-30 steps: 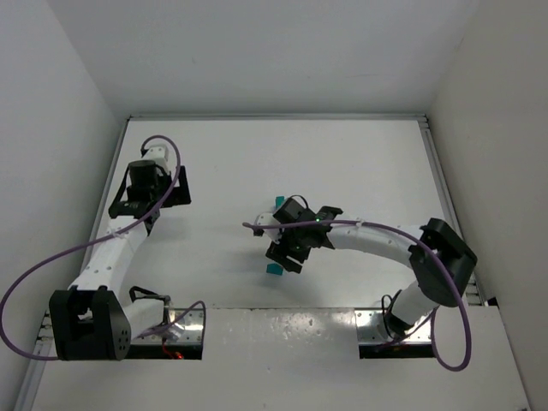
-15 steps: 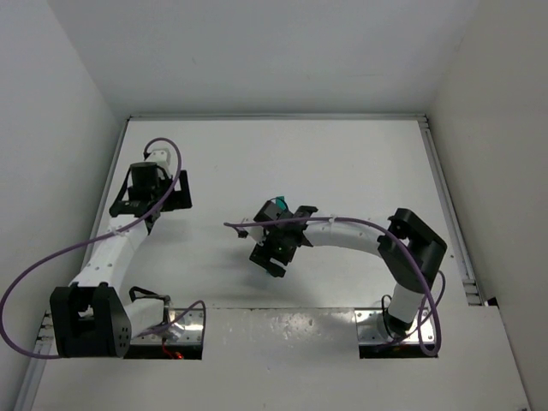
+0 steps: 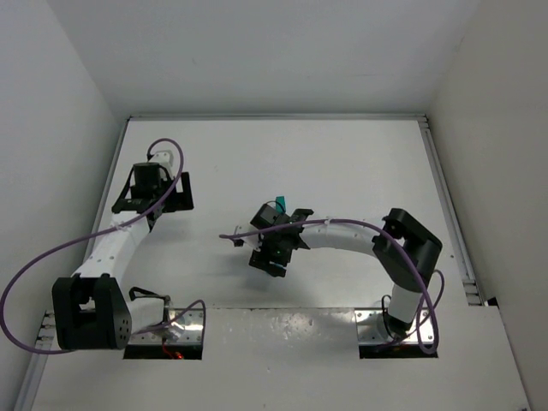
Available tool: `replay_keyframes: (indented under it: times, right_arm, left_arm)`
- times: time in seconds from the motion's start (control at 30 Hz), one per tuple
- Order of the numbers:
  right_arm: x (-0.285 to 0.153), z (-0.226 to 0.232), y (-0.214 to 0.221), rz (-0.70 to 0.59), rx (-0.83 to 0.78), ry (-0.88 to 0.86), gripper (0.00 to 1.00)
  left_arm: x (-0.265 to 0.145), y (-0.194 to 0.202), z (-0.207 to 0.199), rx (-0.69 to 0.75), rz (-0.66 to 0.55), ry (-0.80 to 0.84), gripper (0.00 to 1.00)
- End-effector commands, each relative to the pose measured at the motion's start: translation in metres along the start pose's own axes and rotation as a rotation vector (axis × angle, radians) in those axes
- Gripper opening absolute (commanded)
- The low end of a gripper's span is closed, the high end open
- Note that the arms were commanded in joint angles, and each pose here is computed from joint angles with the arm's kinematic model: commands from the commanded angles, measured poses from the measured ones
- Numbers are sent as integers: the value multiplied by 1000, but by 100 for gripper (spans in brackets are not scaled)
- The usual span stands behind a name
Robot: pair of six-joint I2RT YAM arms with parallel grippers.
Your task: Build the wood block tower
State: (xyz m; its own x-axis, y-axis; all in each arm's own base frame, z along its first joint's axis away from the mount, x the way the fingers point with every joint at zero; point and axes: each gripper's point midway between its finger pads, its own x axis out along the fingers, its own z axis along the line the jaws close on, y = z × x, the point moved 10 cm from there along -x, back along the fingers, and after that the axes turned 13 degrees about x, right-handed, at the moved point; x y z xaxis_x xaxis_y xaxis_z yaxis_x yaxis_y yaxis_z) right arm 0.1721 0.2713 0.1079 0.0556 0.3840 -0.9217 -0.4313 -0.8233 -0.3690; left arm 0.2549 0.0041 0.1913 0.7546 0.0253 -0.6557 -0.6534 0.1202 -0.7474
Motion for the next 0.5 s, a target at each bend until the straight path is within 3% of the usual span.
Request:
replay_keyframes:
  times: [0.0, 0.27, 0.47]
  right_arm:
    - [6, 1, -10, -28, -56, -8, 67]
    - [15, -1, -7, -2, -67, -11, 65]
    - [17, -4, -5, -1, -64, -2, 54]
  left_arm:
    - [0, -10, 4, -16, -37, -3, 100]
    - [2, -11, 3, -16, -38, 6, 100]
    - [4, -10, 3, -16, -29, 7, 100]
